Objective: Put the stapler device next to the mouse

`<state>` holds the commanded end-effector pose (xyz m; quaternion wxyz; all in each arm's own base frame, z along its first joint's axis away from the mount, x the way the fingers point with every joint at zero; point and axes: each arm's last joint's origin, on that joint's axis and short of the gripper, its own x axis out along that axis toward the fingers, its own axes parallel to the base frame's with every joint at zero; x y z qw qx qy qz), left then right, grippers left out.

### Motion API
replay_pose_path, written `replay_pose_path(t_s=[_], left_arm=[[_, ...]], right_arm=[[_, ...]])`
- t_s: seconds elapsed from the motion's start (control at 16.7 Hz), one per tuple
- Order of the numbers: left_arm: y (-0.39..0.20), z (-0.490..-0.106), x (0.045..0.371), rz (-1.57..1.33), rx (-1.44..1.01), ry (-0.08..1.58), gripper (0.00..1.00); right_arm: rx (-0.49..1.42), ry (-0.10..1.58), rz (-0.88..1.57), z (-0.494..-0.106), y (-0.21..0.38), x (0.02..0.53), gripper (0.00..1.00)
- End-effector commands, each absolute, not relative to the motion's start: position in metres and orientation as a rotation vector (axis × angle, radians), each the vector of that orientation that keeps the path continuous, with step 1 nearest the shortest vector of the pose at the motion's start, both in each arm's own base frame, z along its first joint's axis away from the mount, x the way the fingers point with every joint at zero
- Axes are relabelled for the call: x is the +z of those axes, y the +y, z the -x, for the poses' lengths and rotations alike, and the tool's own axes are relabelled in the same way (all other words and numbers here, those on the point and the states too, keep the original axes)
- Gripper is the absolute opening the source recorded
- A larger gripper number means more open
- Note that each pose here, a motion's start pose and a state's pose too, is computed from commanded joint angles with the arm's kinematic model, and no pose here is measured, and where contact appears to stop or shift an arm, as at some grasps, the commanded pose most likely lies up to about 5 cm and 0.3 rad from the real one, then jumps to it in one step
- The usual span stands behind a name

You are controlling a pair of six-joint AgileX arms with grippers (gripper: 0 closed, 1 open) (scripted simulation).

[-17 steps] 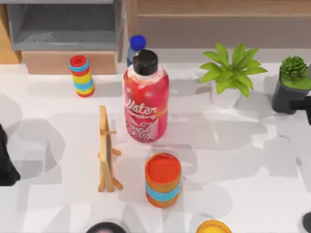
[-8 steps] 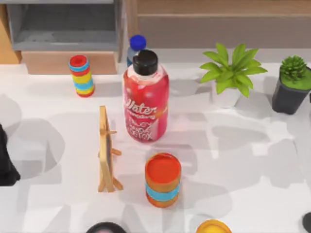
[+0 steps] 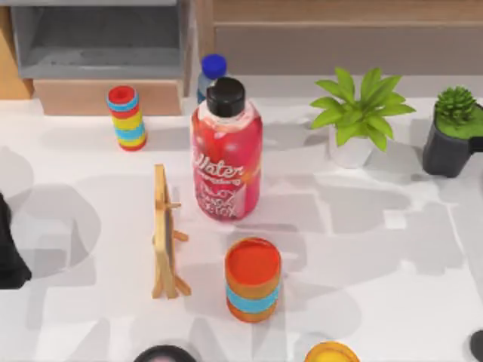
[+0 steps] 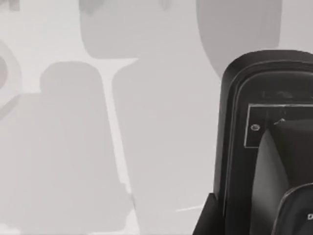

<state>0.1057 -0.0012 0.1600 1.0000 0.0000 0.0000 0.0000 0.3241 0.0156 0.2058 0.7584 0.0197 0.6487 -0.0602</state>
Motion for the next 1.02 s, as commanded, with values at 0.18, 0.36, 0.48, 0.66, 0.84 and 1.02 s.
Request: replay_pose_path(t_s=[0.18,0.36,0.48,0.66,0.84,1.02], left_arm=[[-0.001,-0.106,0.160,0.000,0.000,0.000,1.00],[-0.001,-0.106,0.160,0.000,0.000,0.000,1.00],[-0.001,-0.106,0.160,0.000,0.000,0.000,1.00],[-0.001,-0.106,0.160,0.000,0.000,0.000,1.00],[-0.001,-0.106,0.160,0.000,0.000,0.000,1.00],[-0.001,-0.106,0.160,0.000,0.000,0.000,1.00]], right_arm=[[-0.075,1.439,-0.033,-0.332,0.025,0.188,0.00],[-0.026,1.491,-0.021,-0.335,0.033,0.164,0.00],[-0.011,1.544,-0.015,-0.335,0.035,0.146,0.00],[-0.008,1.578,-0.011,-0.332,0.036,0.136,0.00],[-0.008,1.578,-0.011,-0.332,0.036,0.136,0.00],[-0.008,1.578,-0.011,-0.332,0.036,0.136,0.23]])
